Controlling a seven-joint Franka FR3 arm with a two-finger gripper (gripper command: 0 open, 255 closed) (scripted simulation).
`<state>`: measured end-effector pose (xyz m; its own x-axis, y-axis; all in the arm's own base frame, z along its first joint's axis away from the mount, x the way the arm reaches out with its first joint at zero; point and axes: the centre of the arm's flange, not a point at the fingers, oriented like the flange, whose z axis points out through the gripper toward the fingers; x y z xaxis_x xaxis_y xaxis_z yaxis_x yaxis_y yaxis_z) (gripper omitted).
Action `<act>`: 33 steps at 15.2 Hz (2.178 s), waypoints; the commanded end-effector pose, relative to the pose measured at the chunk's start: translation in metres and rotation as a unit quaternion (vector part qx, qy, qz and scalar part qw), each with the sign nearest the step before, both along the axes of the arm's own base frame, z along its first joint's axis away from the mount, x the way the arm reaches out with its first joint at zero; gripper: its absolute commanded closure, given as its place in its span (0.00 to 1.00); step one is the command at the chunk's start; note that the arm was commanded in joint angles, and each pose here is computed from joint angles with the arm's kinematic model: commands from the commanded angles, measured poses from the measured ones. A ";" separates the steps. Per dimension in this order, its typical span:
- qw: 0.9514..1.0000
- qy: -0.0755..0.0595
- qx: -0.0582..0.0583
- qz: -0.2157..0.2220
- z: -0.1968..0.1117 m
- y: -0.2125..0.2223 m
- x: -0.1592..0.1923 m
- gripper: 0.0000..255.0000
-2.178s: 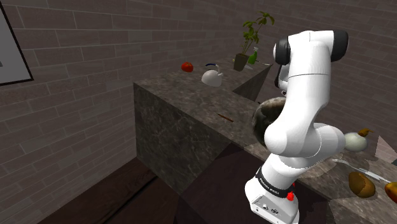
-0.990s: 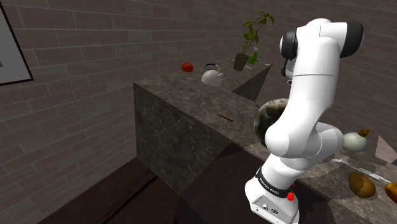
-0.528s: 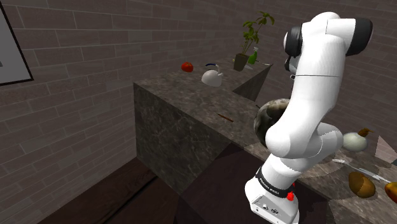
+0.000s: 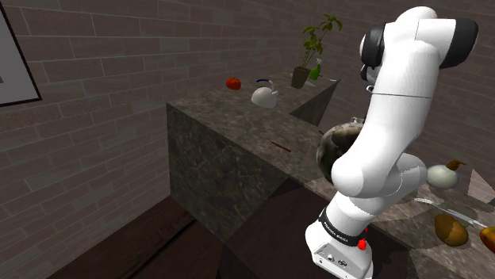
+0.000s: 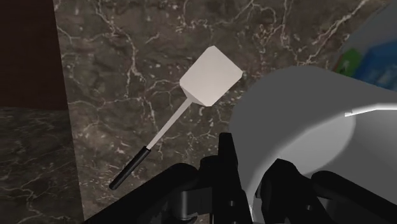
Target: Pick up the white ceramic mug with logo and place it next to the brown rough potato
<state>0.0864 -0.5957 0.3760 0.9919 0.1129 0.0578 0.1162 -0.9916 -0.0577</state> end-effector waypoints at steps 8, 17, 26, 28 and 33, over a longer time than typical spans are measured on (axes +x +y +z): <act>1.000 0.000 0.001 0.000 0.002 0.058 -0.098 1.00; 1.000 0.000 0.001 0.000 0.003 0.118 -0.201 1.00; 1.000 0.000 0.001 0.000 0.003 0.176 -0.300 1.00; 1.000 0.000 0.001 0.000 -0.008 0.176 -0.300 1.00; 1.000 0.000 0.001 0.000 -0.034 0.176 -0.300 1.00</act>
